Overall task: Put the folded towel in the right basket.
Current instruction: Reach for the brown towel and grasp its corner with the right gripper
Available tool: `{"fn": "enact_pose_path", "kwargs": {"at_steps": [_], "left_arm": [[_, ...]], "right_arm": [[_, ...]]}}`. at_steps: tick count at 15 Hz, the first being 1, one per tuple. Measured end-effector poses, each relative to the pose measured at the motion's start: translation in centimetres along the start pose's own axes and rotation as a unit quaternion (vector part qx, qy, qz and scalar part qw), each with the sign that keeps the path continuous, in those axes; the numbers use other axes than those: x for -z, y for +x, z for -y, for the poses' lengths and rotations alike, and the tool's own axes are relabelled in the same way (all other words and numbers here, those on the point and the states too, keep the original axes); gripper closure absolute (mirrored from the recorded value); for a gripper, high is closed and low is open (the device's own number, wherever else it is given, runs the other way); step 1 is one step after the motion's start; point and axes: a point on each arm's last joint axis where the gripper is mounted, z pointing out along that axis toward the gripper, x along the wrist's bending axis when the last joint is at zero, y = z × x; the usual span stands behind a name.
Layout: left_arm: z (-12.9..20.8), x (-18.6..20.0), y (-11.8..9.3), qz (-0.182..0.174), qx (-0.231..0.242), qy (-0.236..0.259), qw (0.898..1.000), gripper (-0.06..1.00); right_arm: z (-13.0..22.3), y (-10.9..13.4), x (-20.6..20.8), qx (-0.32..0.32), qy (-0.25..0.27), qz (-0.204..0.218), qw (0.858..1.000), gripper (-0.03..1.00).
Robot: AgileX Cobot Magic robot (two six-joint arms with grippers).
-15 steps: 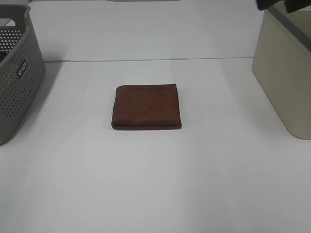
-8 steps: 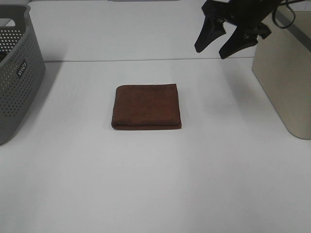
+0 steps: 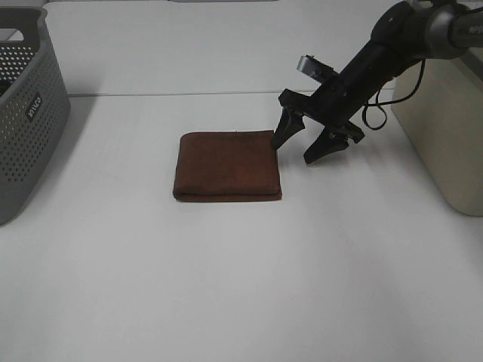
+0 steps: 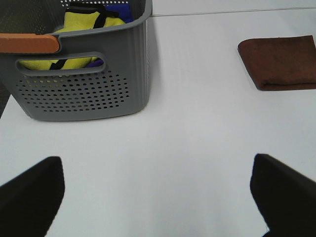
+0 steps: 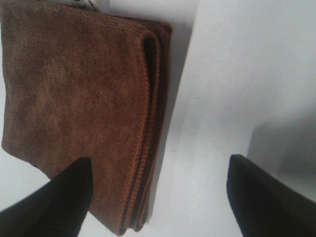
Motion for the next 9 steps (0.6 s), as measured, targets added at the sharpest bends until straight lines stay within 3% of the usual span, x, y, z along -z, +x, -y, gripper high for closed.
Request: {"fn": "enact_pose_path", "kwargs": {"at_steps": [6,9], "left_arm": [[0.0,0.0,0.0,0.000,0.000,0.000,1.000,-0.03],[0.0,0.0,0.0,0.000,0.000,0.000,1.000,-0.03]], "right_arm": [[-0.1,-0.3,-2.2,-0.010,-0.003,-0.046,0.999,0.26],[0.1,1.2,-3.5,0.011,-0.001,-0.045,0.999,0.33]]}}
